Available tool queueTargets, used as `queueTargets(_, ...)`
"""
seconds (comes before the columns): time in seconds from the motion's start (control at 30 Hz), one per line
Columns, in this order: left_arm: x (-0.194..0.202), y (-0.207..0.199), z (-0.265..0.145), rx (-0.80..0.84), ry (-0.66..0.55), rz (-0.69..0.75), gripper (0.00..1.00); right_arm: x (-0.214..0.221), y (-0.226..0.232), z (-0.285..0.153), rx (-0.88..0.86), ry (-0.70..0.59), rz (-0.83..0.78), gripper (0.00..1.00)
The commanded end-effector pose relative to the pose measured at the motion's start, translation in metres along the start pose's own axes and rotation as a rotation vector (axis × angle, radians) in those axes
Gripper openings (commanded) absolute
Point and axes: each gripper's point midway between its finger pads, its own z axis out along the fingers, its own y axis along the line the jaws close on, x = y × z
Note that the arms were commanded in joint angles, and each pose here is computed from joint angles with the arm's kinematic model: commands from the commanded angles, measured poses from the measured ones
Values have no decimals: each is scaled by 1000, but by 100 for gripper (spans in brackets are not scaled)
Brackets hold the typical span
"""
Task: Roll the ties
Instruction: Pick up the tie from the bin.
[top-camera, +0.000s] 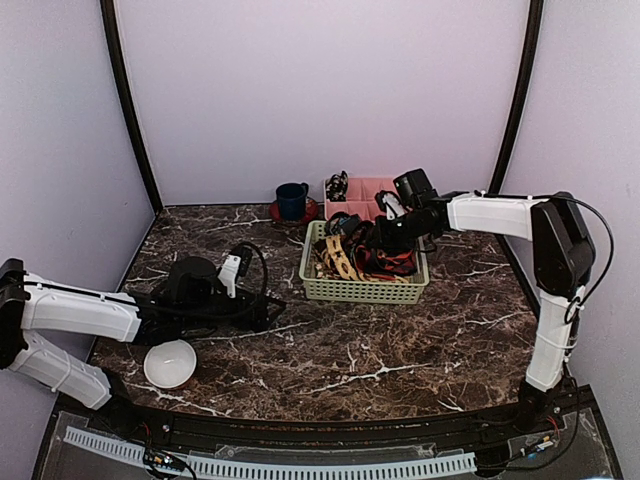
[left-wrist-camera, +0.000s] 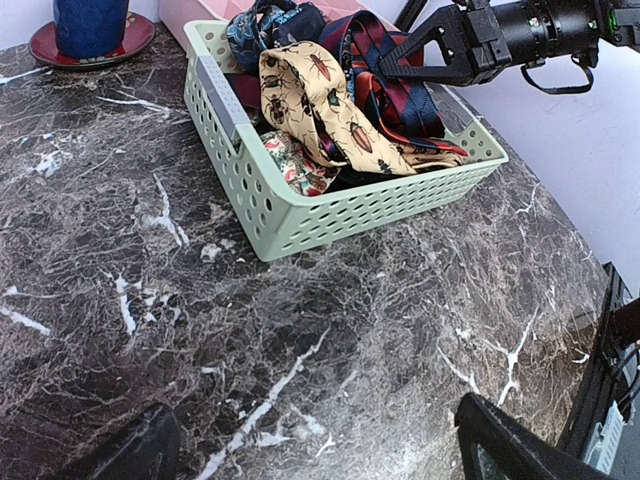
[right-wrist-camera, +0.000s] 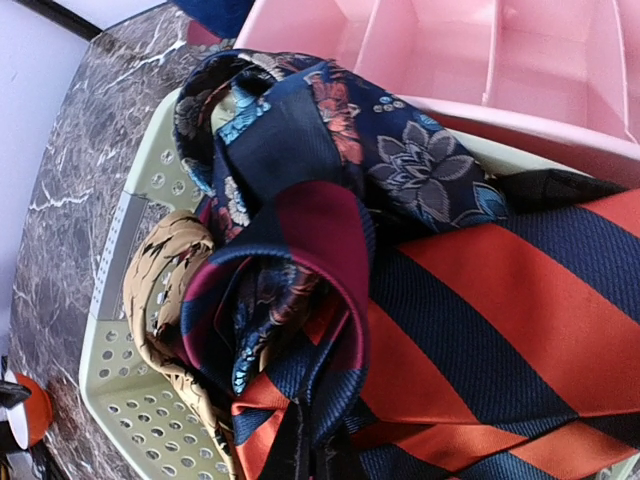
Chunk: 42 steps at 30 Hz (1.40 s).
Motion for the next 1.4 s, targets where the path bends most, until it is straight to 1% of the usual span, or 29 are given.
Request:
queueTargets(0.0,-4,-1,-6,16,-22,-12,99,-18,15,-17,-14,-52,-25,0)
queueTargets(0.17,-8,-6,-8,42,-37,-5,99,-43,28,-64,15,-154,-71,0)
queueTargets(0.4,-21,-14,-12,61,-54,5,99,-89,41,-147,130,-310,-166,0)
queueTargets(0.5,-27,-14,-15,49,-64,14,99,-115,53,-188,156,-410,-199,0)
queueTargets(0.77,-41,-11,-20,1,-82,36,99,-171,97,-296,128,-675,-236,0)
queueTargets(0.9,-50,-15,-24,8,-108,49,99,-189,121,-340,80,-771,-251,0)
queueTargets(1.1,-66,-23,-26,23,-132,87,99,-203,156,-408,-25,-921,-268,0)
queueTargets(1.2,-78,-36,-25,71,-154,130,99,-202,172,-442,-97,-994,-271,0)
queueTargets(1.23,-83,-40,-25,83,-161,141,99,-202,177,-444,-125,-1002,-273,0)
queueTargets(1.3,-92,-49,-23,111,-170,166,99,-194,191,-473,-197,-1049,-285,0)
queueTargets(1.37,-103,-59,-21,137,-182,189,99,-188,201,-489,-257,-1067,-296,0)
